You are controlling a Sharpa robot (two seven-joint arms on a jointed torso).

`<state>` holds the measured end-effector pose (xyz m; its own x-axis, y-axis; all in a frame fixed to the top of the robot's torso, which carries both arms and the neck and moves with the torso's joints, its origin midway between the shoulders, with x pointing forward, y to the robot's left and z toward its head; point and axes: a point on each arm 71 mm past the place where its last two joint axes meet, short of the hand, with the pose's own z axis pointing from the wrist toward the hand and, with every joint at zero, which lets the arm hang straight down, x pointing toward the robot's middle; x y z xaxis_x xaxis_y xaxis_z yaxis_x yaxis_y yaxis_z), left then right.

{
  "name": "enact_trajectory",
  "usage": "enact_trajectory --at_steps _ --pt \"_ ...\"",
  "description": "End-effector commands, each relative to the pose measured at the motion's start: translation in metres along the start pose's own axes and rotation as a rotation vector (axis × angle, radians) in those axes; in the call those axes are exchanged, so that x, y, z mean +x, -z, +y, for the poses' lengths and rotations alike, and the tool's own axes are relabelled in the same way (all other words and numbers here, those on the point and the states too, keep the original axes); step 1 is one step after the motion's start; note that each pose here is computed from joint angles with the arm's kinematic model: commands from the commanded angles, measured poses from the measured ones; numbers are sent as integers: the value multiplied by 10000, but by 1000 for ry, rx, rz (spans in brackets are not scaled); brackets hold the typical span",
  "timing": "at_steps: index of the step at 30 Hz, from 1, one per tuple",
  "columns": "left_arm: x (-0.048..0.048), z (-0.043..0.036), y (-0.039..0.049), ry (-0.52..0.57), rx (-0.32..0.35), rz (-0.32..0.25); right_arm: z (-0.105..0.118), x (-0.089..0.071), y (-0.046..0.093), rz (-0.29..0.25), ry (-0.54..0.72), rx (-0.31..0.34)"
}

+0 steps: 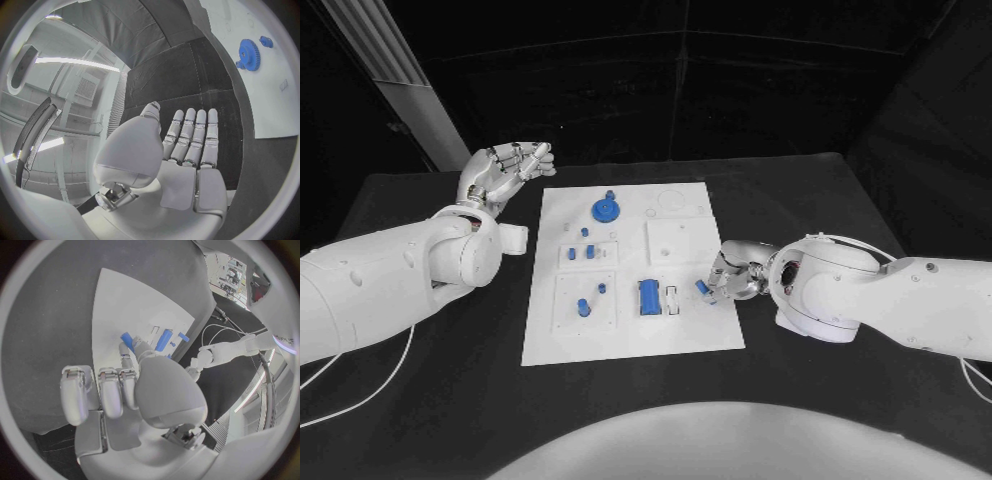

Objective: Assemble the parts on the task board

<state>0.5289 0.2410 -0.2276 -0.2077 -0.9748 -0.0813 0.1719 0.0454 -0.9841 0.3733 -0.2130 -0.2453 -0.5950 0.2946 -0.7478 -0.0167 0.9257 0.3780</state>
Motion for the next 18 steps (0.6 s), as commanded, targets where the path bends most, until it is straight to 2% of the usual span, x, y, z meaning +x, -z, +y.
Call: enact_trajectory --at_steps 1,8,18 --pt "8 -94 -1 8 124 10 38 -32 12 -38 -72 -50" --pt "10 -92 -5 8 123 10 73 -35 39 -36 -150 -91" --pt "26 -90 -12 9 123 13 109 -10 -7 62 -342 -138"
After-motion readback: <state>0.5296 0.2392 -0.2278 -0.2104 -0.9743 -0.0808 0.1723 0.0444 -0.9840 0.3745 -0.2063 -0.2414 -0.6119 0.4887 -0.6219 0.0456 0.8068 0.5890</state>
